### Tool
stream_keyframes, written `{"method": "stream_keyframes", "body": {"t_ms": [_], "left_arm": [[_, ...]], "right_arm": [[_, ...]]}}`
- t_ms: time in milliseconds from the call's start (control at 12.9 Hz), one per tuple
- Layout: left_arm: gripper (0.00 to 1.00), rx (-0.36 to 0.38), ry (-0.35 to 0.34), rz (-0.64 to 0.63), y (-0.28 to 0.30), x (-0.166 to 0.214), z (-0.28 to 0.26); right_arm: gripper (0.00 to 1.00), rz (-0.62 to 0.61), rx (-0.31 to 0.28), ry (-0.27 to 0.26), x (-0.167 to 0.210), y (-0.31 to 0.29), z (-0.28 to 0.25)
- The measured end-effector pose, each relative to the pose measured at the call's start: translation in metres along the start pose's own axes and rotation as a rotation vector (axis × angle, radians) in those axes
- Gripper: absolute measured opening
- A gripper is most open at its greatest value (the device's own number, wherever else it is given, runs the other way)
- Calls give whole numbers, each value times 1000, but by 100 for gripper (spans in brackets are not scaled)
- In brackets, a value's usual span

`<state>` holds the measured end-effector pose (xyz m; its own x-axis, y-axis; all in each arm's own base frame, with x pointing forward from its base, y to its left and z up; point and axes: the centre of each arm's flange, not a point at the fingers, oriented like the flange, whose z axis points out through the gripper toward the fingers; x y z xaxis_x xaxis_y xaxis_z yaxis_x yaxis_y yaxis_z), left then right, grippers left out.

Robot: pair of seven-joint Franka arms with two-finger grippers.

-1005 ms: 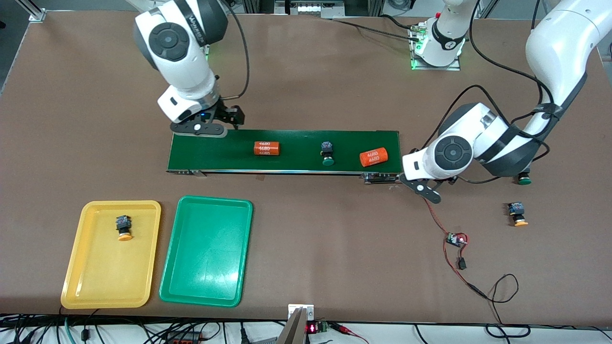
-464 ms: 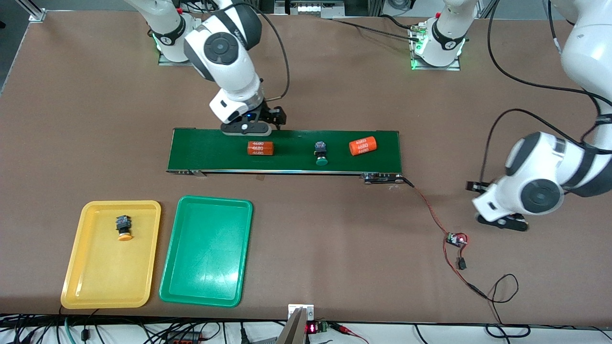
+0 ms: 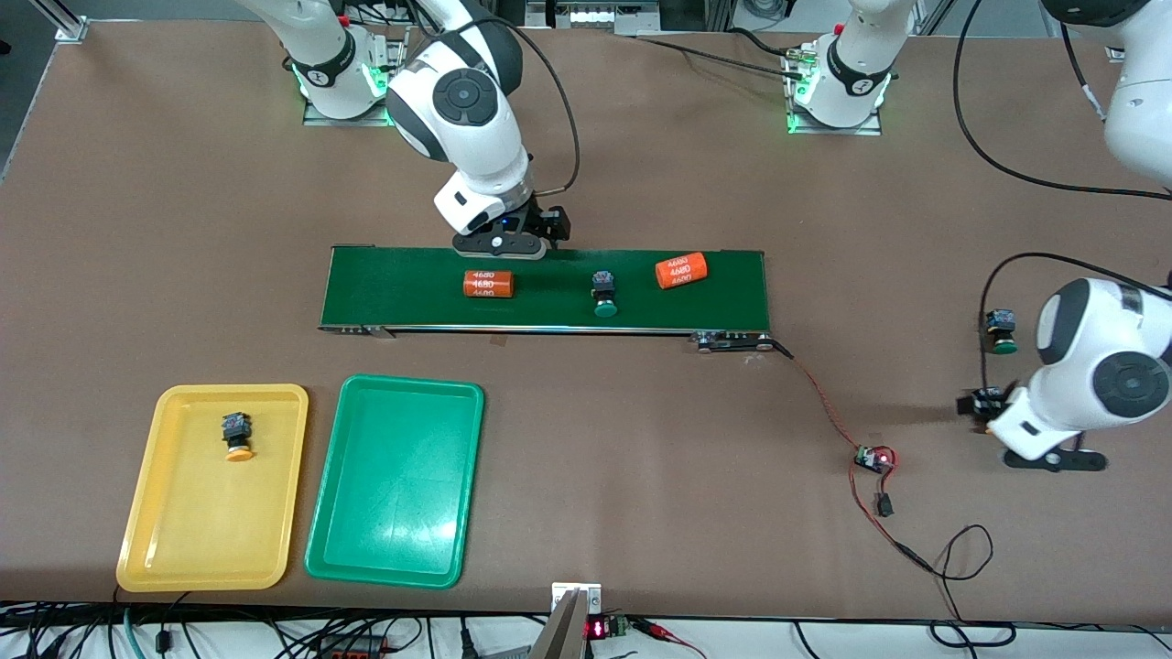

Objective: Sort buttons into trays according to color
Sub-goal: 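Grasp the yellow button with the left gripper while the right gripper grasps the green button, then place the yellow button on the belt while the right gripper lifts the green button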

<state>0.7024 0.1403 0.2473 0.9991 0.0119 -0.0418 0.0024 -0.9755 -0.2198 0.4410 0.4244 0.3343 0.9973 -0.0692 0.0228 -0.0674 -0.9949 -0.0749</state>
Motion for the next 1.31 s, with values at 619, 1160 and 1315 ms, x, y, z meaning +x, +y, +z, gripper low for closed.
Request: {"method": "stream_keyframes", "body": {"t_ms": [619,1160,1315], "left_arm": [[71,-106,-15,2,-31,-14,89],[41,-252,-100,24,18,-10,30],[41,-324,-177,51,49,-17,-8]], "right_arm": [[100,-78,-29,35,-5,-9,20],[100,-80,-15,27,-1,-12,36],[100,-40,-10,22,4,-13,39]]}}
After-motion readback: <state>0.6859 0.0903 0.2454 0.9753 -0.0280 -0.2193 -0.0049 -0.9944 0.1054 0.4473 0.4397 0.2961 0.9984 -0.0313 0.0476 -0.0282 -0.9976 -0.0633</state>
